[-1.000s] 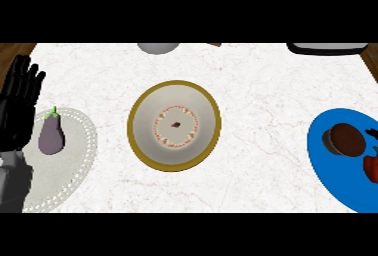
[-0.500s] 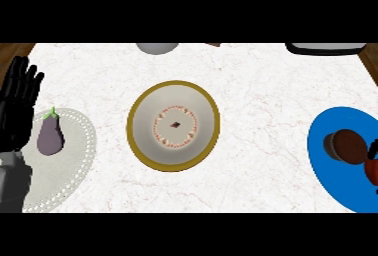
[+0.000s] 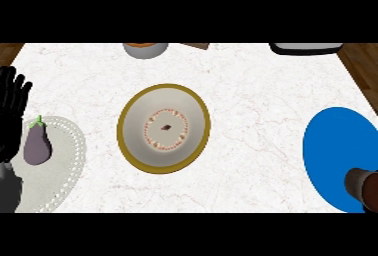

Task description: Pick the bell pepper from the plate and place it in the bowl

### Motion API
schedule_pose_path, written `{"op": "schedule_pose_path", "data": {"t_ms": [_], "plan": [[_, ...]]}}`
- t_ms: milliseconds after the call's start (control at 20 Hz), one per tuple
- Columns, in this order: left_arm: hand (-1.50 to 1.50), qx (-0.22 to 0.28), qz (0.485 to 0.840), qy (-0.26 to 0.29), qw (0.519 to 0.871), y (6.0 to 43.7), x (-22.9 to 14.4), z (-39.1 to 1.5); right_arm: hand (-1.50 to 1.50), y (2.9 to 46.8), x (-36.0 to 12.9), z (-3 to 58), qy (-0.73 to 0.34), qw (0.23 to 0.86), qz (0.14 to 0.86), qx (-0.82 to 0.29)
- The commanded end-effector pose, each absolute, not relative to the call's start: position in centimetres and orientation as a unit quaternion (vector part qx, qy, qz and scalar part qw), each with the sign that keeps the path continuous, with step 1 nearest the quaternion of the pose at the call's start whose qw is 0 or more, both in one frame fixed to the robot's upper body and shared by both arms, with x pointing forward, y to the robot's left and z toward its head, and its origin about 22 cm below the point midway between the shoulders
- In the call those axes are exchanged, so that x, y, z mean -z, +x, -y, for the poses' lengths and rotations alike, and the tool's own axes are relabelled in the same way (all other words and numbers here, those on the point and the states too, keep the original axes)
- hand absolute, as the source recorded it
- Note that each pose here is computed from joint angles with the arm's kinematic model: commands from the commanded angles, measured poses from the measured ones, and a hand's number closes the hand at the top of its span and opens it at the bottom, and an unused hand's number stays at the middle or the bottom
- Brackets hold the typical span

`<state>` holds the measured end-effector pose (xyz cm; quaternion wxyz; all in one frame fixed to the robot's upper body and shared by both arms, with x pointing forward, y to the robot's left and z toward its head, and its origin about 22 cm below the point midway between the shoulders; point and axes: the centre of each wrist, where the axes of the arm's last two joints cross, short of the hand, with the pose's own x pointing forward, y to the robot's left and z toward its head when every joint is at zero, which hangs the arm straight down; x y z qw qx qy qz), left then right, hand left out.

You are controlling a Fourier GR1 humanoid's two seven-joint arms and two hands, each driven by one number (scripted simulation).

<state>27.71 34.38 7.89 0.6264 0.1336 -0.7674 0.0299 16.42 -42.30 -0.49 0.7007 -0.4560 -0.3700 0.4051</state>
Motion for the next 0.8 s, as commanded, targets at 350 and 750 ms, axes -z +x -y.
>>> {"op": "schedule_pose_path", "data": {"t_ms": [350, 750], "plan": [[0.00, -0.032, 0.772, 0.131, 0.621, 27.7, -7.8, -34.2, 1.50, 5.3, -6.2, 33.8, -0.572, 0.678, 0.340, -0.312], [0.00, -0.019, 0.769, 0.117, 0.628, 28.0, -8.2, -33.8, 1.50, 3.4, -16.2, 26.8, -0.564, 0.608, 0.479, -0.286]]}}
